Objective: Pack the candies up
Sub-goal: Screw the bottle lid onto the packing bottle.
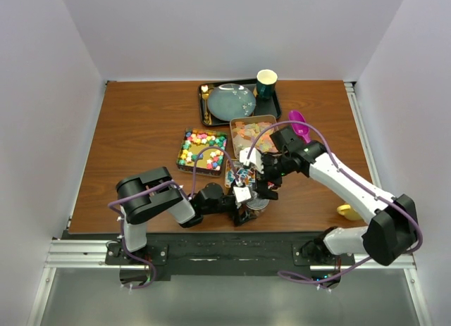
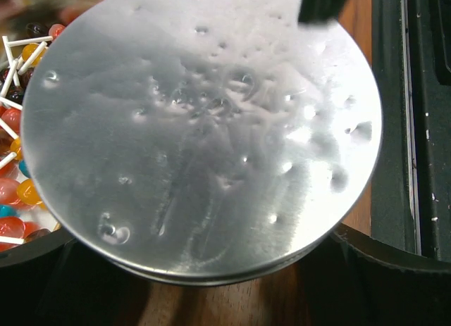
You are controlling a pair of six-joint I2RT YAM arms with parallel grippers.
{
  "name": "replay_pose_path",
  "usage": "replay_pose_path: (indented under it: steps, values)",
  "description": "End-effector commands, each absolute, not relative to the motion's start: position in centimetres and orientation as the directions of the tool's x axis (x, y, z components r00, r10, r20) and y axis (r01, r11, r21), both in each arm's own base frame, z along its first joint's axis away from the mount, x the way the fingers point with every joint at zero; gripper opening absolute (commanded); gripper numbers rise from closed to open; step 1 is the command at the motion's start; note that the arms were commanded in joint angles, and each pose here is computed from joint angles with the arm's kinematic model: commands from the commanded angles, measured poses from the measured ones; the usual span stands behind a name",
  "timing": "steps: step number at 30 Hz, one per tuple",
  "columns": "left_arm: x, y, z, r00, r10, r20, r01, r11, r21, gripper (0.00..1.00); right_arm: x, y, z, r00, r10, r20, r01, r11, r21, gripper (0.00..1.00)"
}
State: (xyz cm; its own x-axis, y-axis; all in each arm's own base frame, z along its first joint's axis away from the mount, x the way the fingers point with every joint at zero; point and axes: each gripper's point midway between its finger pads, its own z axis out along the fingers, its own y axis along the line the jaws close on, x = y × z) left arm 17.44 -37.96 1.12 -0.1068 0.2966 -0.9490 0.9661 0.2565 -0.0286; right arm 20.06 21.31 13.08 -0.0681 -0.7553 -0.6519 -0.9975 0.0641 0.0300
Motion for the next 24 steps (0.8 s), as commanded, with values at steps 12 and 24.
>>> replay_pose_path:
  steps: [12,24]
  values:
    - [14.7,-31.6,-8.4,-0.335,0.585,-0.739,0.927,0.347,-0.146,0.00,19.5,21.1,14.6,0.248,-0.678,-0.692,-0.958,-0.279,-0.069,0.99]
    - [15.2,-31.2,-8.7,-0.361,0.580,-0.731,0.912,0.382,-0.147,0.00,18.4,21.2,13.3,0.237,-0.692,-0.682,-0.910,-0.403,0.092,0.99]
